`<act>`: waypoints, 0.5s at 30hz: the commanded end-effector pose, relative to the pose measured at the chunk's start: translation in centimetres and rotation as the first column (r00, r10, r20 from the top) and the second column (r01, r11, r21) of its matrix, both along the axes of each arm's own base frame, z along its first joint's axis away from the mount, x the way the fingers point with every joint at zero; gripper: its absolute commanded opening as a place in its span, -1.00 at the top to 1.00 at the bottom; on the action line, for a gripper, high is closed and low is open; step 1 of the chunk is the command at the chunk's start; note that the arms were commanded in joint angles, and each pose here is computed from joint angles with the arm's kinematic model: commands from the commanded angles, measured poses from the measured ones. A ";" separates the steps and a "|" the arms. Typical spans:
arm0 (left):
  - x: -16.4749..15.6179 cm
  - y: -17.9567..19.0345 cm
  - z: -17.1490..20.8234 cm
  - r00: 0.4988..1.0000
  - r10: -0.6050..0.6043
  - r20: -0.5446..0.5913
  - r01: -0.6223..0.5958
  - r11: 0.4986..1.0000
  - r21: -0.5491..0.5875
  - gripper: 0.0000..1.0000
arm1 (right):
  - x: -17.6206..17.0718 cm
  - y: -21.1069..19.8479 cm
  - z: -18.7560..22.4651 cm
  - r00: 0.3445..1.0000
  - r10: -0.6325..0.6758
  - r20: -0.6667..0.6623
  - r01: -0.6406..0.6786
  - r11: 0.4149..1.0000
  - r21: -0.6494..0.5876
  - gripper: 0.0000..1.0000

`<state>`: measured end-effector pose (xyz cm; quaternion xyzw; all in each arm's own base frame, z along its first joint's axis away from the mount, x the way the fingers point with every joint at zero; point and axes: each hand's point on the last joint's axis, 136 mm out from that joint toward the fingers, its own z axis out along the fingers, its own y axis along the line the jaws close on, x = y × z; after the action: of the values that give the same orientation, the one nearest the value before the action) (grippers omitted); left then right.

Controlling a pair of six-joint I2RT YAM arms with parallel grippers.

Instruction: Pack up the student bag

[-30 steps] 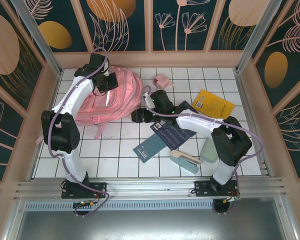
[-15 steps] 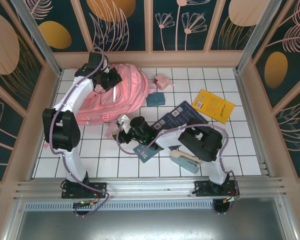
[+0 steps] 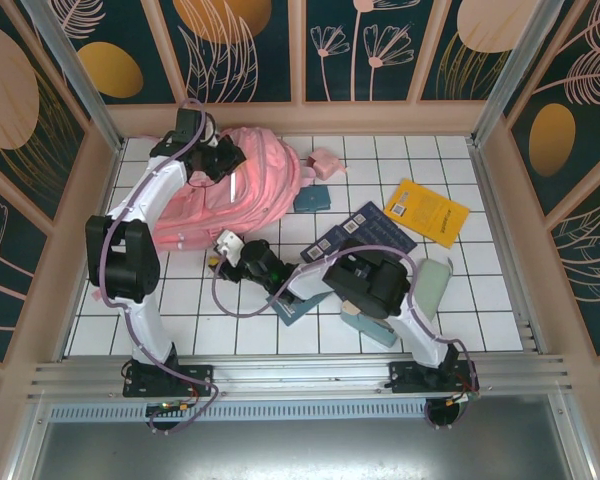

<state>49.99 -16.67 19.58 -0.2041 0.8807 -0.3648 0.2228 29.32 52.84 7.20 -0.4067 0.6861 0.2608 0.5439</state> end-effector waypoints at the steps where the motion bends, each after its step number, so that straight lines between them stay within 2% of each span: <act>1: 0.5 -0.9 3.6 0.995 -0.017 0.102 0.026 0.996 -0.088 1.00 | 1.7 0.1 -0.1 0.993 -0.100 0.069 0.101 0.995 -0.007 -0.14; 8: 0.2 -0.9 3.8 0.995 -0.006 0.104 0.017 0.995 -0.103 1.00 | 4.6 -0.8 -0.3 0.954 -0.261 0.145 0.264 0.965 -0.003 -0.05; 11: 0.1 -0.7 3.9 0.994 -0.003 0.106 0.014 0.995 -0.099 1.00 | 5.2 -0.9 -0.2 0.944 -0.294 0.151 0.297 0.955 -0.001 0.23; 14: 0.1 -0.5 4.1 0.994 0.001 0.112 0.009 0.996 -0.092 1.00 | 5.8 -1.4 -0.6 0.936 -0.321 0.143 0.328 0.945 -0.022 0.66; 15: 0.1 -0.3 4.0 0.994 0.004 0.111 0.006 0.996 -0.087 1.00 | 5.9 -1.7 -0.8 0.935 -0.328 0.138 0.334 0.942 -0.026 0.74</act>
<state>50.13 -16.95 18.82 -0.2119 0.8734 -0.3788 0.2209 33.36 52.15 5.93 -0.3495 0.7063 0.1484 0.5975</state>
